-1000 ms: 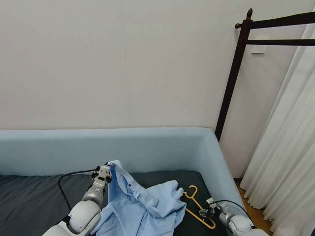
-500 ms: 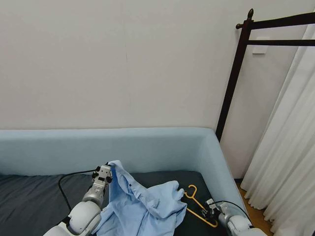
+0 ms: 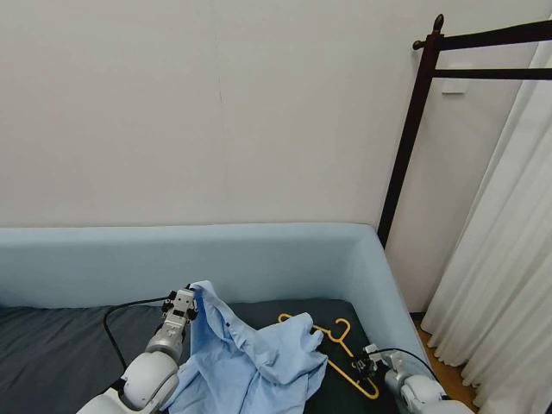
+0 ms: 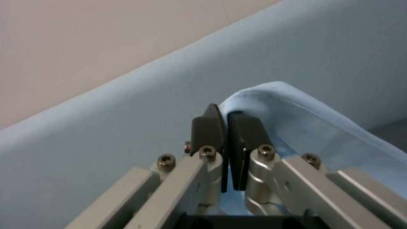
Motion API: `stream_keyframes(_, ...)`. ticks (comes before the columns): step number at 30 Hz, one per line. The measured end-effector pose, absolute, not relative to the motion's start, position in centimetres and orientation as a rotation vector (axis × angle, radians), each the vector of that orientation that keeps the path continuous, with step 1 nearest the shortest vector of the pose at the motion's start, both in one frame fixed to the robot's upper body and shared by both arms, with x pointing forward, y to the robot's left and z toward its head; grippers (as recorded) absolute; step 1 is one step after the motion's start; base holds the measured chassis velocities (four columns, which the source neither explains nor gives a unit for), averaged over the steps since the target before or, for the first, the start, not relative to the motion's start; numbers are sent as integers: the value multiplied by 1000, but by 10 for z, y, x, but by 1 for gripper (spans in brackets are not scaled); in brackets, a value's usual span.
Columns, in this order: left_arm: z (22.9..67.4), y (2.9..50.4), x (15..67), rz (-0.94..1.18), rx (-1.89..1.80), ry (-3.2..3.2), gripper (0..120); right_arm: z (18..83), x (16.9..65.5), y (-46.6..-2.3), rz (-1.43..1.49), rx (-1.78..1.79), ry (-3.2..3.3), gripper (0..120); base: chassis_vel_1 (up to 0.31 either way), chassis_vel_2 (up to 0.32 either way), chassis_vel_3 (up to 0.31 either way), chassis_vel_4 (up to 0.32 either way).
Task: Pick up the clothes from the sofa and hang them on the clothes hanger.
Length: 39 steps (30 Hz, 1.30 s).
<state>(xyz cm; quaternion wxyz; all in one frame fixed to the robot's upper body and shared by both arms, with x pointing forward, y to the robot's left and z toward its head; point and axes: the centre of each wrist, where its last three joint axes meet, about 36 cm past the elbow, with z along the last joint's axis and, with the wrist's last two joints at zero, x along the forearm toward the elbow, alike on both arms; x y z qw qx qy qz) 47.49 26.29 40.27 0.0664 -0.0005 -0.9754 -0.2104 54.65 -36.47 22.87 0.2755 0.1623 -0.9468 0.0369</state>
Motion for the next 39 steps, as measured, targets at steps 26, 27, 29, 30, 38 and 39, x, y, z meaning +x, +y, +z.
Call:
stream_keyframes(26,457,276,479,-594,-102,-2943,0,324,463,-344,1256,487,-2997,5,0,0,0,0)
stream_keyframes(27,459,278,479,-604,-106,-2941,0,321,454,-342,1275,514,-2999,5,0,0,0,0)
stream_keyframes(29,465,281,480,-625,-111,-2939,0,316,436,-337,1323,567,-2997,5,0,0,0,0)
stream_keyframes(30,465,281,480,-625,-111,-2939,0,316,436,-337,1323,567,-2997,5,0,0,0,0)
stream_keyframes(38,481,274,478,-664,-143,-2927,0,292,390,-288,1385,824,-2986,5,0,0,0,0)
stream_keyframes(39,481,273,476,-666,-147,-2922,0,289,386,-276,1376,867,-2992,5,0,0,0,0)
